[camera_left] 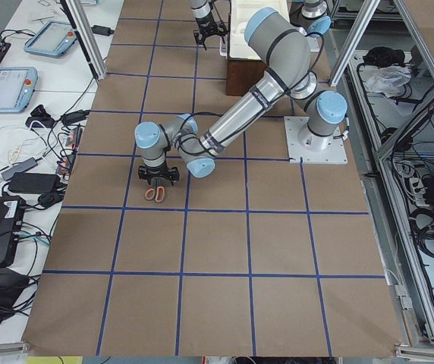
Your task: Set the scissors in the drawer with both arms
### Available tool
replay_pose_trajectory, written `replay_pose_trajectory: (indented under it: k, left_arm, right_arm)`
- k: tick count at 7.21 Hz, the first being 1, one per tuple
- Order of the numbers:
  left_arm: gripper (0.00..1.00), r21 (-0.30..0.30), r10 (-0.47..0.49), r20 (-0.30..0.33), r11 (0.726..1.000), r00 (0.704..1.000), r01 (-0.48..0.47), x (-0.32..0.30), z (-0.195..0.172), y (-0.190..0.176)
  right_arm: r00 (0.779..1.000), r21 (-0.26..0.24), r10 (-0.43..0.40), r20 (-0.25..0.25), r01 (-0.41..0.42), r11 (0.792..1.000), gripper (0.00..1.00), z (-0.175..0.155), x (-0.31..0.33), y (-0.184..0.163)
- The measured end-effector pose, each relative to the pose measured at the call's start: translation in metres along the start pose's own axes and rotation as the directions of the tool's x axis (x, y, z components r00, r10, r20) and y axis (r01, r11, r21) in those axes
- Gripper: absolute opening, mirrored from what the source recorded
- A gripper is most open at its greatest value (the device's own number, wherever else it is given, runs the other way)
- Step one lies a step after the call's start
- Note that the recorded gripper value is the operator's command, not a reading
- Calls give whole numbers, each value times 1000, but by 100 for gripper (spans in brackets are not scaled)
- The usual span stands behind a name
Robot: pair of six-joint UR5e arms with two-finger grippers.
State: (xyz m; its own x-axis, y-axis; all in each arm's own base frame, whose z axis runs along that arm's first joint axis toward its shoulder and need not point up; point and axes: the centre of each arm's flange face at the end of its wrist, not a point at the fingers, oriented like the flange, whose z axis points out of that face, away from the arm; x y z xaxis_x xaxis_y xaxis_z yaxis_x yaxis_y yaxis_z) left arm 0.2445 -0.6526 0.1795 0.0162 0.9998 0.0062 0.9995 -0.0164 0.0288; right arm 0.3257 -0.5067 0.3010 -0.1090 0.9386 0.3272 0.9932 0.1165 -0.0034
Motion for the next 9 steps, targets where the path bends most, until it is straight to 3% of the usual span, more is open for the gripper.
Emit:
replay_pose_trajectory:
  k: [2,7,9]
  left_arm:
    - [79,8,14,-2,1000,1000,-14,0,1,1]
    - [77,14,130,64,991,989,-131,-20,-10,-17]
    - [77,11,125,76,992,989,-127,-22,-5,-16]
  right_arm:
    - [1000,2,1,-13,-1,1000,100,7,-3,0]
    - [1000,3,1,-31,0,1000,100,16,-8,1]
    - [999,3,-3,-34,3,1000,100,19,-11,1]
